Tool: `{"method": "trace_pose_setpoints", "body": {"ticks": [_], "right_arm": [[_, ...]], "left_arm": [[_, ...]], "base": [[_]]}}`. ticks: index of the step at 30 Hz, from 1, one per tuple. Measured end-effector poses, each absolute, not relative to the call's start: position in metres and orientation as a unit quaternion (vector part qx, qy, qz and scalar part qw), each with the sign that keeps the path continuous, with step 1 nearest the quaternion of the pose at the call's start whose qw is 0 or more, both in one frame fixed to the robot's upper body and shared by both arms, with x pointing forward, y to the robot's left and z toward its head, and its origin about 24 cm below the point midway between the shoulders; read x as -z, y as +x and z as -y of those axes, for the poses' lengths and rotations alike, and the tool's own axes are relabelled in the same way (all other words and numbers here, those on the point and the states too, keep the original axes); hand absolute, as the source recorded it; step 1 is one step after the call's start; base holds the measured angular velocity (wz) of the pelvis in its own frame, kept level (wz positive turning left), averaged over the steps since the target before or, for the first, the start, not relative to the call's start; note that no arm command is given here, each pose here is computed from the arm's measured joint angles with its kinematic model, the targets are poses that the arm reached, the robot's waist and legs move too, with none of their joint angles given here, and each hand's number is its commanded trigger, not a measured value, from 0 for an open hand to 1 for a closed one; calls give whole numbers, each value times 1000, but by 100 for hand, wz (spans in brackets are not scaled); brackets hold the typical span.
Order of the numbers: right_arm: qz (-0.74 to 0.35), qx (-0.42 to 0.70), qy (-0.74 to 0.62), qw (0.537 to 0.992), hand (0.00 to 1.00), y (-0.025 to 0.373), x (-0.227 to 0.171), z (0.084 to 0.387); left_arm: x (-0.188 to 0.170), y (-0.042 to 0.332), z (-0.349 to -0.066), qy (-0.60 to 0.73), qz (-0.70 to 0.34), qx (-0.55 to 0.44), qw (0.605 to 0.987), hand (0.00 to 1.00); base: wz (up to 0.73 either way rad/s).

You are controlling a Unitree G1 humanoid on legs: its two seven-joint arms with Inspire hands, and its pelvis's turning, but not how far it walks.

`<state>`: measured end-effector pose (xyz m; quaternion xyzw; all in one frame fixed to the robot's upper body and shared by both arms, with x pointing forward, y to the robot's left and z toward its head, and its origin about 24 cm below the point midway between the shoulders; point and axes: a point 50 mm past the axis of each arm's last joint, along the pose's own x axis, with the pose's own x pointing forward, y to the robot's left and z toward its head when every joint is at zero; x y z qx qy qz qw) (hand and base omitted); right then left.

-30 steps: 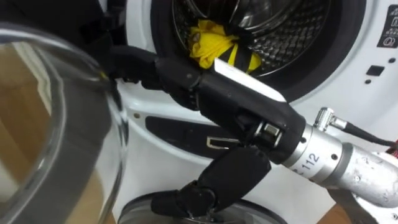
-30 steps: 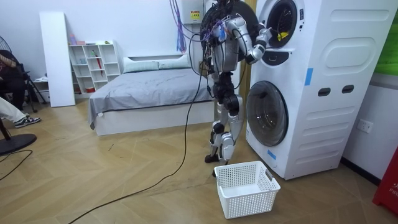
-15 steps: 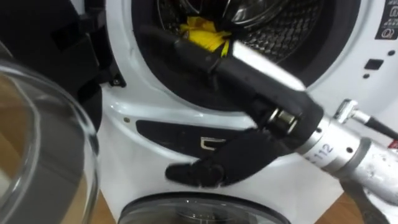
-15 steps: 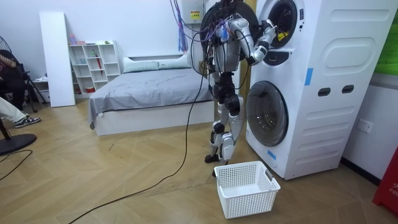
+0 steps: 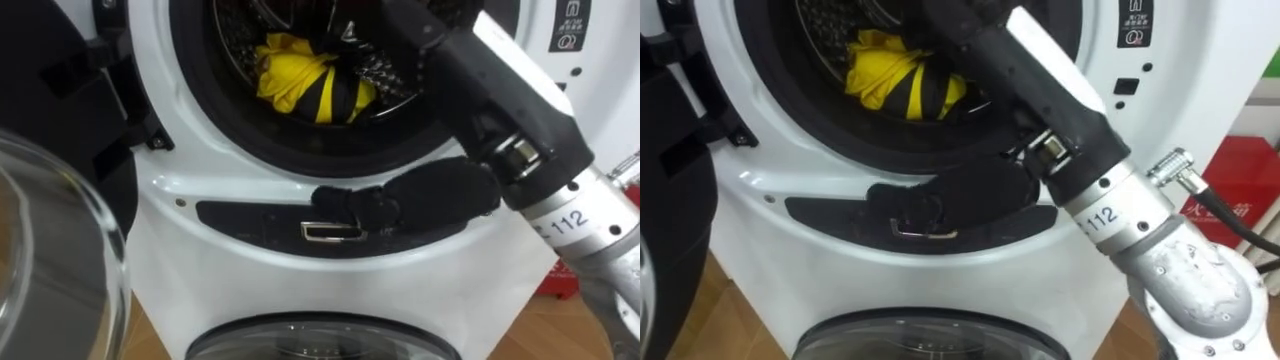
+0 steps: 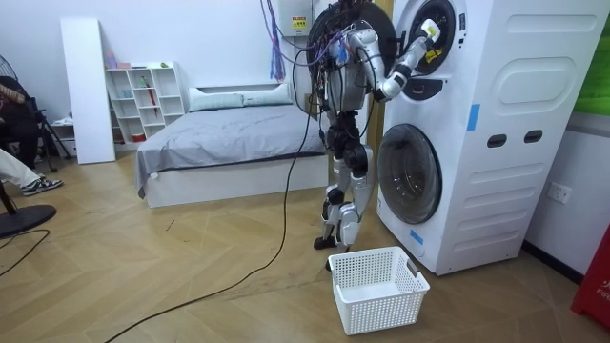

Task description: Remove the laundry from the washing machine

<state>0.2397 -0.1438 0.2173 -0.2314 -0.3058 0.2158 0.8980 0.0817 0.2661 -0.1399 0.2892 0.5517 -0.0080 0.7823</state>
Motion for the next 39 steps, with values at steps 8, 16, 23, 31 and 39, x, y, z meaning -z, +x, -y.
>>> {"method": "trace_pose_setpoints", "body": {"ticks": [8,16,23,31,39], "right_arm": [[310,-181,-189,914,0,254,-222,148],[268,-187,-204,923,0,288,-219,140],[228,-189,-219,930,0,301,-211,135],[210,-173,-232,934,0,307,-205,139],[224,-153,-300,914,0,309,-215,138]], "left_arm": [[137,97,-265,289,-540,5,790,0],[136,108,-263,283,-543,10,790,0],[135,110,-265,279,-553,12,785,0],[134,115,-264,279,-555,16,784,0],[134,115,-263,275,-559,16,782,0]], "base": [[10],[0],[4],[6],[7]]}}
